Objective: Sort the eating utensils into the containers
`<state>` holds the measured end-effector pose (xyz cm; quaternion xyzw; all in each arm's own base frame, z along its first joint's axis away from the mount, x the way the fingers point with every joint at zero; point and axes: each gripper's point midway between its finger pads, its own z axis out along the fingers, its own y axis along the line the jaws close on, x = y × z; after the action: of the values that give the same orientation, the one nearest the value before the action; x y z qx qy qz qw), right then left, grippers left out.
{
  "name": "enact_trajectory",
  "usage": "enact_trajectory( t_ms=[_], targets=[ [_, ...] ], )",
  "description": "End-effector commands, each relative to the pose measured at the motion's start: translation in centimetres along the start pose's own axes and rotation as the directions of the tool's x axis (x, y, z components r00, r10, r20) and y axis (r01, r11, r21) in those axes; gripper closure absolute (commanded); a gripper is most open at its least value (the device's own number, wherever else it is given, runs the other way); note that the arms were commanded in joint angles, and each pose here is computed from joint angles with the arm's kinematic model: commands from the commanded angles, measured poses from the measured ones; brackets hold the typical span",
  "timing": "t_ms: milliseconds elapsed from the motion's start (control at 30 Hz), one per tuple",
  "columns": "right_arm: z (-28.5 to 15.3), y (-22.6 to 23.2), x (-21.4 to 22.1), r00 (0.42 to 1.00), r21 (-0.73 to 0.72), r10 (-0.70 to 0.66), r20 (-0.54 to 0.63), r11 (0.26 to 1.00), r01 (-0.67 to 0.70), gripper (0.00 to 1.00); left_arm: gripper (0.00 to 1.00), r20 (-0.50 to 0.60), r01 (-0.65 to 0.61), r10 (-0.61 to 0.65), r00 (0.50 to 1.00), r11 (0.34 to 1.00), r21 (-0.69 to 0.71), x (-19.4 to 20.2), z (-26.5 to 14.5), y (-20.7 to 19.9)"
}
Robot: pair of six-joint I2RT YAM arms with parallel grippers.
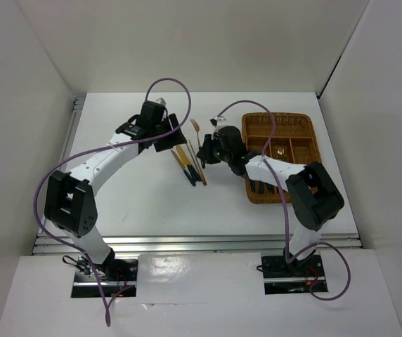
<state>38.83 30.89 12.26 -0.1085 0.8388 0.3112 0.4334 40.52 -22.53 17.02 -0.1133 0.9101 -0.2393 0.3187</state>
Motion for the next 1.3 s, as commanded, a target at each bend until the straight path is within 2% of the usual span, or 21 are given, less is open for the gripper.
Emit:
enact_trajectory(
  t_ms=[0,133,233,367,600,667,800,900,1100,1167,1233,1267],
  targets=[
    [-2.5,-3.2,-2.6,0.998,0.137,0.026,0.063,0.990,-0.034,0.91,0.28,0.132,-0.033,0.031,0.991,0.999,0.012,-5.0,-4.3,-0.5],
    [-6.9,-7.3,-3.8,0.998,0.319,-0.004,0.068,0.948,-0.018,0.91,0.24,0.154,-0.049,0.061,0.986,0.996,-0.080,-6.4,-6.4,2.2],
    [-10.7,-10.1,-3.8,0.999,0.489,-0.043,0.025,0.872,0.025,0.89,0.21,0.156,-0.039,0.059,0.986,0.991,-0.131,-6.5,-6.9,4.8],
    [-16.1,-15.1,-4.3,0.999,0.728,-0.044,-0.004,0.685,0.033,0.88,0.20,0.138,-0.023,0.040,0.990,0.993,-0.119,-6.4,-7.3,6.6],
    [-22.6,-19.9,-2.8,0.997,0.887,0.033,-0.072,0.459,0.049,0.88,0.17,0.176,-0.058,0.092,0.980,0.980,-0.190,-7.0,-8.3,7.9],
    [-24.0,-21.4,-2.2,0.993,0.904,0.057,-0.102,0.422,0.069,0.88,0.16,0.185,-0.058,0.093,0.978,0.981,-0.185,-7.1,-8.7,7.7],
    [-25.0,-23.1,-0.8,0.979,0.919,0.093,-0.179,0.371,0.133,0.84,0.16,0.162,-0.071,0.099,0.982,0.983,-0.168,-6.6,-8.1,7.6],
    [-23.9,-23.4,-0.4,0.975,0.902,0.099,-0.200,0.406,0.143,0.80,0.16,0.133,-0.064,0.085,0.987,0.986,-0.155,-6.1,-7.3,7.6],
    [-23.6,-25.3,2.5,0.944,0.914,0.183,-0.273,0.357,0.195,0.77,0.17,0.095,-0.061,0.078,0.992,0.984,-0.165,-5.8,-6.3,7.9],
    [-23.1,-25.4,3.2,0.938,0.910,0.202,-0.282,0.365,0.195,0.71,0.17,0.080,-0.061,0.075,0.994,0.985,-0.163,-5.6,-5.9,7.9],
    [-23.4,-25.5,3.3,0.936,0.913,0.204,-0.288,0.355,0.204,0.70,0.18,0.074,-0.062,0.074,0.995,0.987,-0.151,-5.6,-5.7,7.7],
    [-23.3,-25.4,2.9,0.939,0.913,0.199,-0.281,0.355,0.198,0.64,0.18,0.058,-0.062,0.071,0.996,0.987,-0.147,-5.3,-5.3,7.8]
  ],
)
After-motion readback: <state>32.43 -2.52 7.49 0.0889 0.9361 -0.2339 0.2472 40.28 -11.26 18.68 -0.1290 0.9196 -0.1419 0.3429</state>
